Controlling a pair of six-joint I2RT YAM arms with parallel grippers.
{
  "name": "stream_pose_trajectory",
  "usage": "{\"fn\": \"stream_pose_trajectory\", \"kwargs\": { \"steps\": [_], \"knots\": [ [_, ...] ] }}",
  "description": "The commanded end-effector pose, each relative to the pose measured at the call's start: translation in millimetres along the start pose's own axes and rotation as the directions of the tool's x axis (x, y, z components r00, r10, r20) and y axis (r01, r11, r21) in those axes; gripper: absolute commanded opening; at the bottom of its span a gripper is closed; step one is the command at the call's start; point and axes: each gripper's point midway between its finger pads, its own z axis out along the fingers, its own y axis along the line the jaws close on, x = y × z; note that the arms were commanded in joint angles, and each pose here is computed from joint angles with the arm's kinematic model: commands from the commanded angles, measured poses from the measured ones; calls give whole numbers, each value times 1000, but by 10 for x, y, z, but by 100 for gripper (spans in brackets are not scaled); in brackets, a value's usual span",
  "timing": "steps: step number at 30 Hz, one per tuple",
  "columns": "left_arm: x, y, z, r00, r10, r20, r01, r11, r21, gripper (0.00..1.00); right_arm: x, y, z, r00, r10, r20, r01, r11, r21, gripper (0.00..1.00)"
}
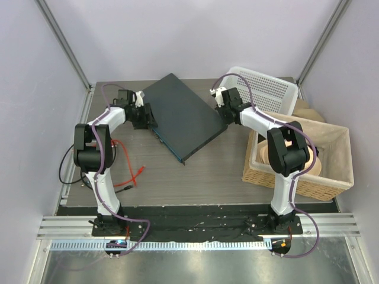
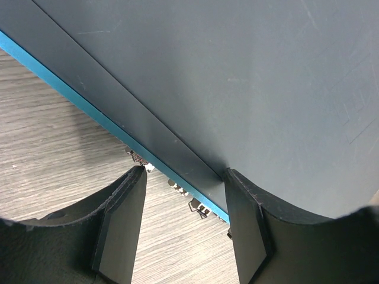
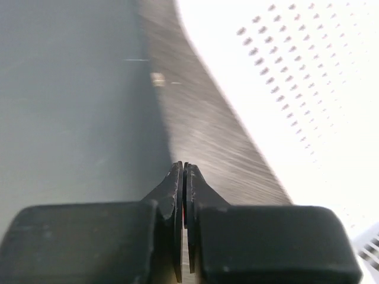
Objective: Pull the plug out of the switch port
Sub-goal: Move the switch port to the center of the board, then pull the plug from the switch port.
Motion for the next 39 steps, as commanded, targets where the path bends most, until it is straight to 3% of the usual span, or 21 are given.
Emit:
{"fn": "stream_pose_trajectory", "kwargs": {
  "steps": [1,5,8,11,13,18,26,29,30,34,37,38,39],
  "knots": [
    [148,-85,-83,999,-10,-40,10,1000,17,59,-80,-287,61,996,-93,4,91,981,174,1],
    [173,-92,-72,999,-10,-45,11,1000,23,59,-86,-341,150,992,-123,-11,123,973,198,1],
    [182,-92,-64,999,-10,-44,12,1000,26,59,-49,-197,248,989,-144,-28,146,982,117,1],
    [170,-99,-72,999,-3,-42,4,1000,29,59,-3,203,226,988,-150,-24,146,982,-117,1],
    [153,-114,-92,999,2,-37,-1,1000,32,59,116,647,72,986,-166,-27,144,917,-372,1],
    [108,-191,-155,999,-16,-30,18,998,54,59,330,1157,-190,972,-233,-22,184,821,-541,4],
    [161,-136,-190,999,-4,-34,5,1000,31,59,381,1423,-278,964,-266,-18,206,785,-584,4],
    [158,-132,-210,1000,3,-28,-2,1000,26,59,360,1265,-185,965,-260,-33,211,845,-492,7],
    [150,-130,-218,1000,12,-24,-11,1000,24,59,281,1098,-121,963,-266,-28,233,886,-400,8],
    [9,-114,-392,1000,19,9,-19,1000,18,59,-75,798,-159,970,-242,28,240,930,-279,14],
    [-160,-93,-640,998,33,56,-34,999,10,59,-497,738,-389,968,-220,121,245,933,-263,32],
    [-173,-79,-695,997,33,65,-34,999,6,59,-650,738,-478,966,-207,152,241,935,-260,44],
    [-219,-59,-821,996,30,89,-30,1000,-3,59,-727,759,-545,968,-186,168,226,938,-265,50]
  ]
}}
